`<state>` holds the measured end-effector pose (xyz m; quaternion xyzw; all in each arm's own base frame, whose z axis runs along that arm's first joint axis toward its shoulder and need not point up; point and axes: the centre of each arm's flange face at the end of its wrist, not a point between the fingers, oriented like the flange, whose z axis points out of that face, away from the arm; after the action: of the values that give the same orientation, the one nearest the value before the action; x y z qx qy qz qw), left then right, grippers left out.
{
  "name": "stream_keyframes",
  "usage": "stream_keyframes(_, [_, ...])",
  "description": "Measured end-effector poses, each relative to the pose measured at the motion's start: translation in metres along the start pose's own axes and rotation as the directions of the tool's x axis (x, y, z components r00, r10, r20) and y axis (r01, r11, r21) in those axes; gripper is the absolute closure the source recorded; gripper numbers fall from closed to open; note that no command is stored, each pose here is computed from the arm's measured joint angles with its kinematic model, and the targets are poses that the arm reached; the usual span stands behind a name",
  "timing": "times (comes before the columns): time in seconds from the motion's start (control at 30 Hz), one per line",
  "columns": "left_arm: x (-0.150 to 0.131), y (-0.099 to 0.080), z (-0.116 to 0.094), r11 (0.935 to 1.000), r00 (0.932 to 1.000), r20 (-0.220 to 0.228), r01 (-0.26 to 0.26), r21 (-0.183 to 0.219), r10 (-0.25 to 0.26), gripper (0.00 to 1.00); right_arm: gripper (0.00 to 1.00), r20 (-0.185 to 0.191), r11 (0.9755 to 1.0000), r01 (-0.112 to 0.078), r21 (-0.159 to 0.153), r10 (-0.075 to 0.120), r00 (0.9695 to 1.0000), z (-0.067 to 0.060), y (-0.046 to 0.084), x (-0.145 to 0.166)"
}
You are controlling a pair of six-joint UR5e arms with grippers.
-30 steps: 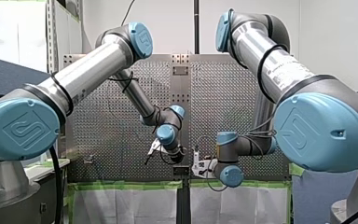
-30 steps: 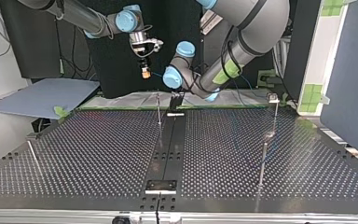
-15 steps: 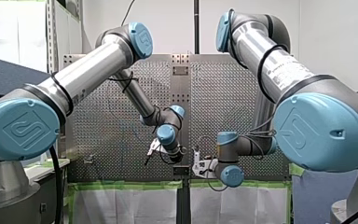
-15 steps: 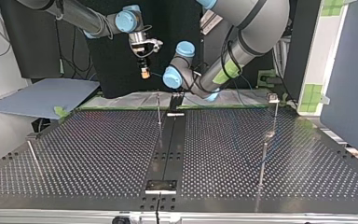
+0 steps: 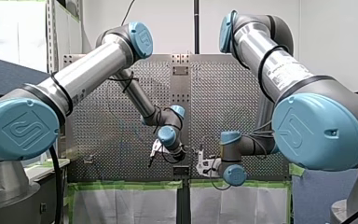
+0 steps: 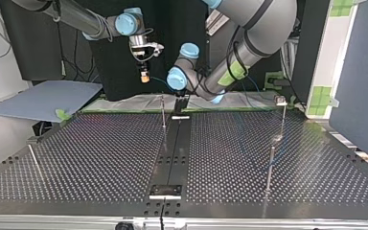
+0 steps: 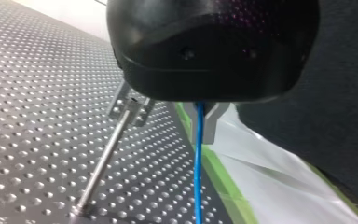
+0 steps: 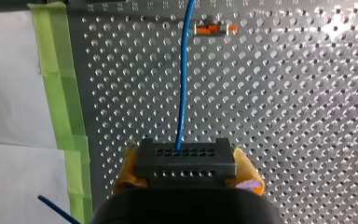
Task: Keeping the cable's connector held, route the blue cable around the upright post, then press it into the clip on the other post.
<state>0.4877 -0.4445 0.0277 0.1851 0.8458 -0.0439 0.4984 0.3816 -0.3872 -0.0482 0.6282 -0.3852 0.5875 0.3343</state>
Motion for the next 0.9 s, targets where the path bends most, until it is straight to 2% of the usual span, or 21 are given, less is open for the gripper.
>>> stream_keyframes(0.27, [-0.006, -0.005, 0.005, 0.9986, 0.9964, 0.067, 0.053, -0.007, -0.052, 1.0, 1.0, 0.003, 0.9997, -0.001, -0.026, 0.002, 1.0, 0.006, 0.015, 0.002])
stream_keyframes(0.47, [-0.009, -0.004, 0.007, 0.9971, 0.9931, 0.094, 0.072, -0.025, -0.07, 1.0, 1.0, 0.007, 0.999, 0.0, -0.044, 0.0, 1.0, 0.011, 0.025, 0.003])
stream_keyframes(0.63, [-0.01, -0.003, 0.007, 0.9951, 0.9905, 0.107, 0.091, -0.039, -0.086, 1.0, 1.0, 0.008, 0.9984, 0.004, -0.056, -0.003, 1.0, 0.015, 0.032, 0.004])
stream_keyframes(0.9, [-0.011, -0.003, 0.008, 0.9935, 0.9882, 0.117, 0.104, -0.046, -0.098, 1.0, 1.0, 0.03, 0.9972, 0.023, -0.072, -0.021, 0.9993, 0.021, 0.041, 0.005])
